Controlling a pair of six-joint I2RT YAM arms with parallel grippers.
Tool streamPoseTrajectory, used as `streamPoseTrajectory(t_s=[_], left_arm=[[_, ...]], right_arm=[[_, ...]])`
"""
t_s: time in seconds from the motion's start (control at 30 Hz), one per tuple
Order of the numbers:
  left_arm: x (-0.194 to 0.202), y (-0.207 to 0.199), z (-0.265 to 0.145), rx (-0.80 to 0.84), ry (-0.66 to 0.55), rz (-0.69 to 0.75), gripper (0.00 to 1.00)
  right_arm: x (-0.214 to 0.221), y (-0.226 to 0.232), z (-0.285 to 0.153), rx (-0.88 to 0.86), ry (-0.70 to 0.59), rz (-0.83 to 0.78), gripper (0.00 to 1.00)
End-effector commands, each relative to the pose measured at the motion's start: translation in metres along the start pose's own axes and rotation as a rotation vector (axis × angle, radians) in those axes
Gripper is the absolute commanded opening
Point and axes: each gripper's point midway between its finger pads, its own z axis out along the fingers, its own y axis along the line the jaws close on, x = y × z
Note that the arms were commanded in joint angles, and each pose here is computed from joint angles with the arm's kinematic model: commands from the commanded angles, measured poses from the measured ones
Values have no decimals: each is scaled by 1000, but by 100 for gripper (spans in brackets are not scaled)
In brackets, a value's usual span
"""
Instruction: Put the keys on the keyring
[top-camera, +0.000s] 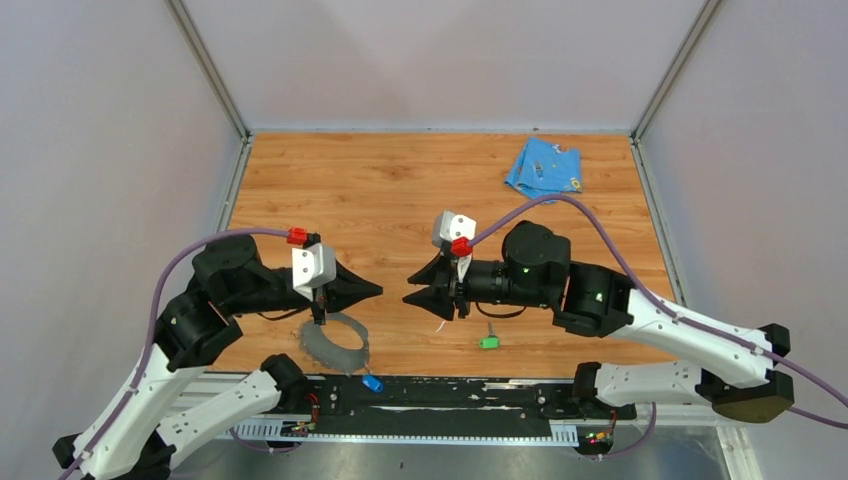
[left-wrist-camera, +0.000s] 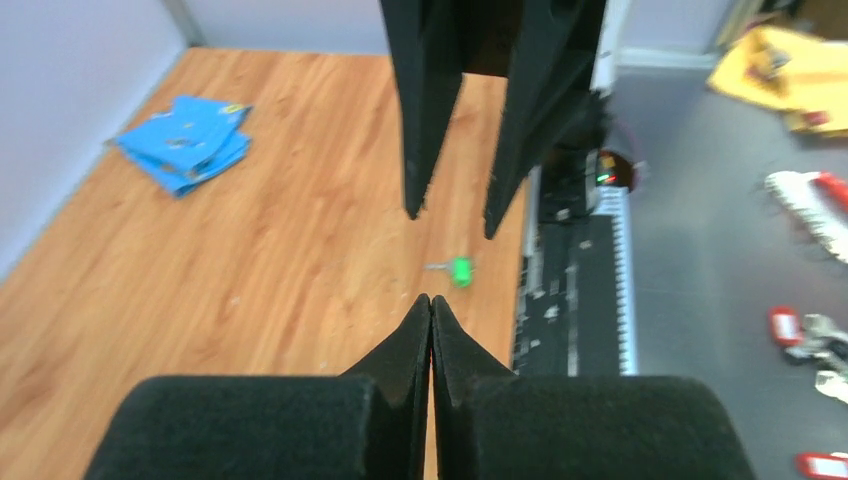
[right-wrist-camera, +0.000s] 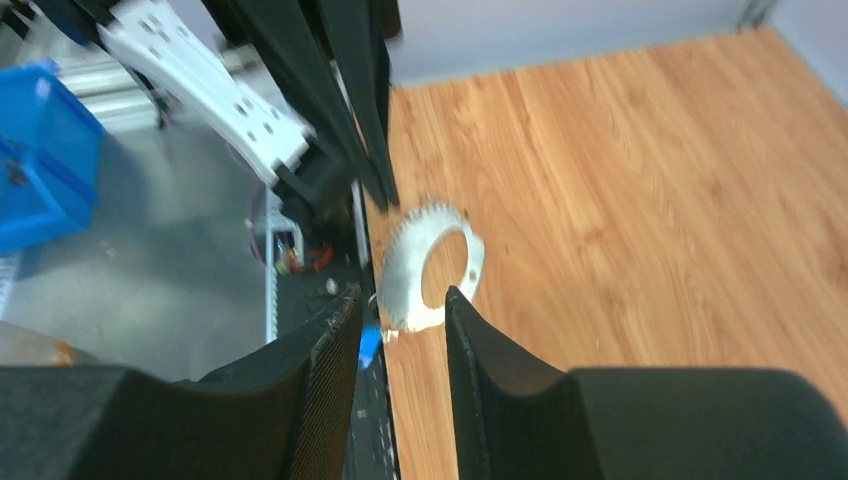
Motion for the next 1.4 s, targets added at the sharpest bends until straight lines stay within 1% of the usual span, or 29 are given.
streamPoseTrajectory(t_s=[0.0, 0.1, 0.13, 0.17, 0.2, 0.23, 0.27, 0.37, 0.4, 0.5, 0.63, 0.67, 0.73, 0.87, 1.07, 1.1, 1.17, 1.23, 1.37], left_arm=[[38, 43, -19, -230, 168, 155, 0], [64, 79, -34, -377, 319, 212, 0], [75, 89, -39, -414, 367, 217, 0], [84, 100, -45, -445, 406, 222, 4], [93, 110, -51, -477, 439, 220, 6], [99, 127, -64, -542, 468, 200, 8], [105, 140, -71, -577, 495, 171, 14], [112, 178, -104, -708, 528, 71, 39], [117, 189, -115, -751, 558, 53, 46], [133, 209, -137, -822, 644, 21, 67], [143, 226, -155, -895, 641, -105, 98], [143, 229, -158, -912, 643, -127, 100], [142, 233, -161, -936, 636, -153, 100], [127, 235, -157, -942, 581, -162, 100], [112, 245, -158, -961, 557, -165, 100], [109, 246, -158, -963, 555, -159, 100], [106, 247, -158, -956, 555, -139, 100], [104, 247, -158, -955, 556, -130, 100], [108, 247, -159, -942, 576, -114, 100]], right_arm=[[78, -25, 2, 109, 185, 28, 43], [111, -37, 14, 141, 235, 22, 56], [124, -41, 21, 154, 246, 16, 57], [137, -46, 28, 167, 250, 15, 58], [148, -52, 38, 171, 240, 18, 60], [152, -61, 53, 177, 203, 17, 60], [167, -67, 65, 178, 212, 23, 60], [200, -74, 107, 128, 249, -17, 61], [201, -73, 125, 90, 244, -28, 61], [232, -73, 165, 12, 311, -41, 61], [276, -66, 191, -56, 406, -107, 61], [284, -65, 194, -66, 419, -115, 62], [300, -62, 197, -85, 461, -120, 62], [328, -64, 193, -77, 565, -178, 63], [360, -74, 173, -25, 736, -254, 64], [367, -78, 165, -10, 777, -272, 64], [375, -93, 145, 57, 854, -316, 61], [376, -111, 124, 130, 906, -334, 58], [383, -141, 71, 249, 973, -284, 56]])
